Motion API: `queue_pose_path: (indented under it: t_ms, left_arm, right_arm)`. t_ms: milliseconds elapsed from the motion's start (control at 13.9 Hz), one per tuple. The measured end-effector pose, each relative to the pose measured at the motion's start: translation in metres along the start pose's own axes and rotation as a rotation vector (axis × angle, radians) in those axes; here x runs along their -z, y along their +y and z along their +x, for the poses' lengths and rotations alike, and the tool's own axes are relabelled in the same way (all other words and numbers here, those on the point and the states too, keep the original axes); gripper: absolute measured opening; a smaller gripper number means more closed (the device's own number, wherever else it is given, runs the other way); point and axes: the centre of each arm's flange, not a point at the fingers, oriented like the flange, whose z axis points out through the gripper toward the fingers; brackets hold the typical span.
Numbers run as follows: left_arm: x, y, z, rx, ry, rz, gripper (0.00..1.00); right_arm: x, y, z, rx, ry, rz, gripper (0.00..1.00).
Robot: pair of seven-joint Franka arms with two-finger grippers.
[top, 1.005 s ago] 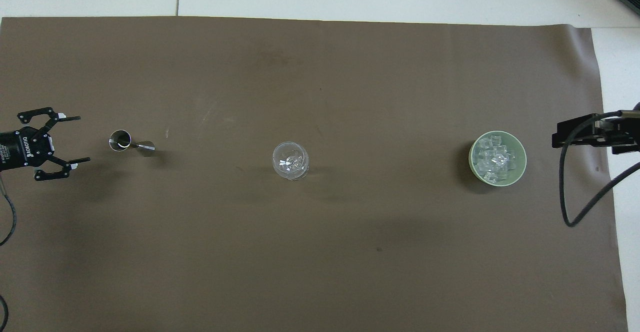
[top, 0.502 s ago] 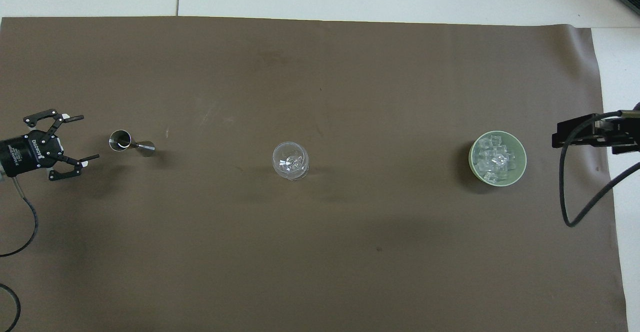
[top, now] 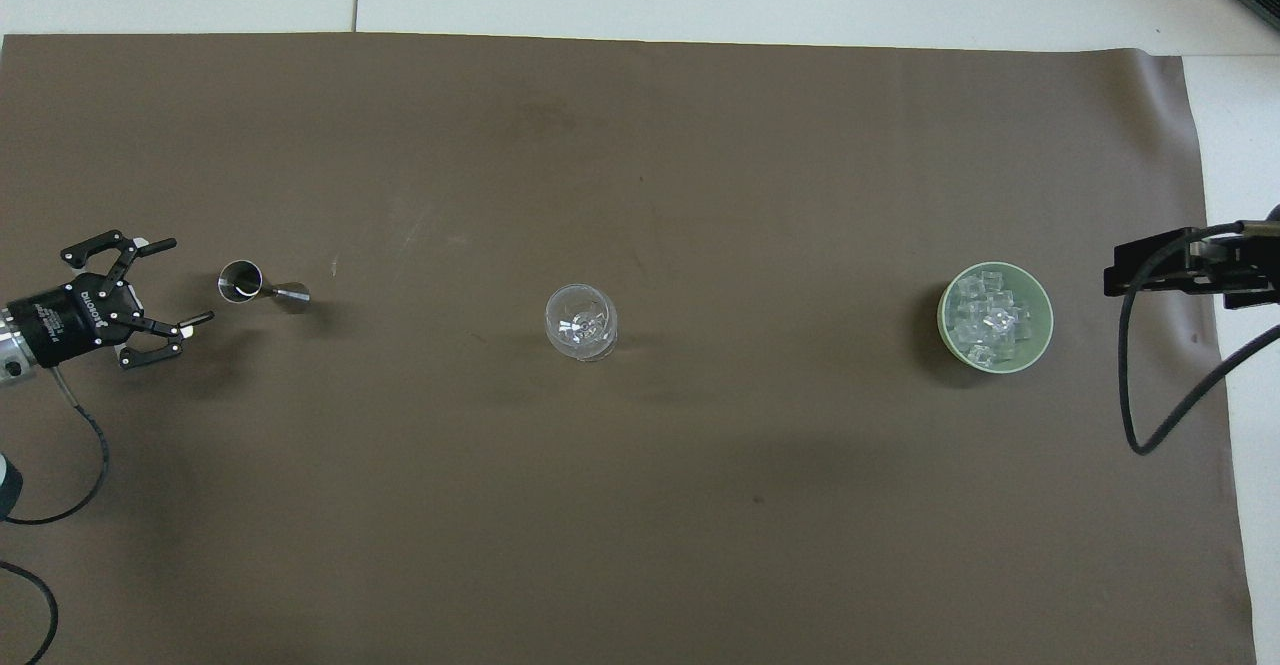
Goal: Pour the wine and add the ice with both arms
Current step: 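Advance the open left gripper around the metal jigger, then close the left gripper on the metal jigger and lift it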
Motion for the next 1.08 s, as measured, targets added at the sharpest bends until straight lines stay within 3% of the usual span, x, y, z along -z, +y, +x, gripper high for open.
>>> queue_pose_path:
  t_ms: [574,1076]
  left_arm:
    - [-0.019,-0.025,-0.001,0.059,-0.04,0.005,1.0]
    - [-0.028,-0.053,0.002,0.213,-0.131,-0.119,1.0]
  right_arm:
    - [0.0,0.0,0.0,0.0,0.0,0.0,1.0]
    - [0.0,0.0,0.0,0.0,0.0,0.0,1.0]
